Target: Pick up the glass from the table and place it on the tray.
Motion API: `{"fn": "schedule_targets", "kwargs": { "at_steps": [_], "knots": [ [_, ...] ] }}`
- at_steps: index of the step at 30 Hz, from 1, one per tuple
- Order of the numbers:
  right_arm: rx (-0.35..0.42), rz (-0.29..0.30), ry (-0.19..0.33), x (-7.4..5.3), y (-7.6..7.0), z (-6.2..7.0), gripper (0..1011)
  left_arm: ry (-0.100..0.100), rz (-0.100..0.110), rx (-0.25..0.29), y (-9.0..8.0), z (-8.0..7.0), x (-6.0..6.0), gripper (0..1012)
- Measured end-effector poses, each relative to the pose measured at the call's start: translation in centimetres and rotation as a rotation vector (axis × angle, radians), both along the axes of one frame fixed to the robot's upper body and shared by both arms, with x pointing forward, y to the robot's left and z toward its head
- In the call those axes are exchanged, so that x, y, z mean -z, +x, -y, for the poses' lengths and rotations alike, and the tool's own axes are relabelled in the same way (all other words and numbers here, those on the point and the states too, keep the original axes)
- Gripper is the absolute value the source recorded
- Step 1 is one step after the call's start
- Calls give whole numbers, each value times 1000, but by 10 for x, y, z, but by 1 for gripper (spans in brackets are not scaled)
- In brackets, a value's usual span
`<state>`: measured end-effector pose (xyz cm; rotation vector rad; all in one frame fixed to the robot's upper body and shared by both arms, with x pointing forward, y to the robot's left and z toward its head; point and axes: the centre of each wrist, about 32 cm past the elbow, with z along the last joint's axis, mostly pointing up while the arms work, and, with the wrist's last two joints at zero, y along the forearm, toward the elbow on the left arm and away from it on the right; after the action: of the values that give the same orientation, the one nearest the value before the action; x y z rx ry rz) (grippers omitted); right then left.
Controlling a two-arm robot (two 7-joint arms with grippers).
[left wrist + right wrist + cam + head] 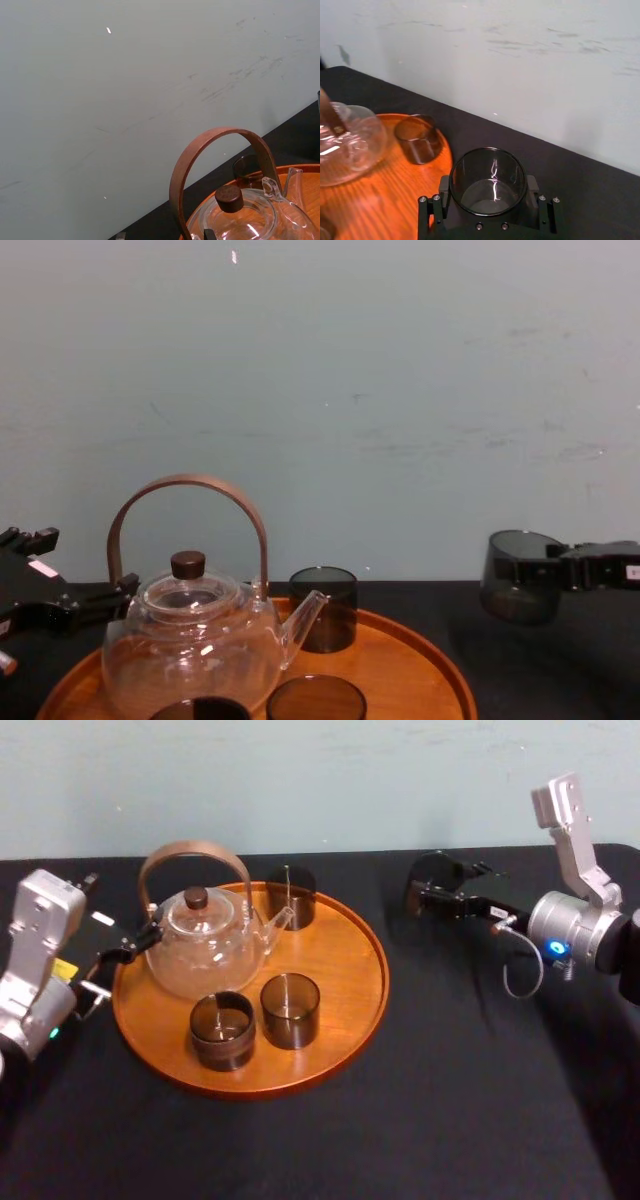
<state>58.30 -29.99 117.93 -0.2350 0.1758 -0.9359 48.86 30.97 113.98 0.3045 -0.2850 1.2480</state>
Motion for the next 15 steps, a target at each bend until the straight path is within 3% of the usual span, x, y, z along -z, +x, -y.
{"fn": "schedule_targets", "kwargs": {
  "at_steps": [15],
  "knots": [
    [-100, -1, -6, 0, -3, -30, 905, 0, 0, 0, 0, 0, 0, 1010]
  ]
}}
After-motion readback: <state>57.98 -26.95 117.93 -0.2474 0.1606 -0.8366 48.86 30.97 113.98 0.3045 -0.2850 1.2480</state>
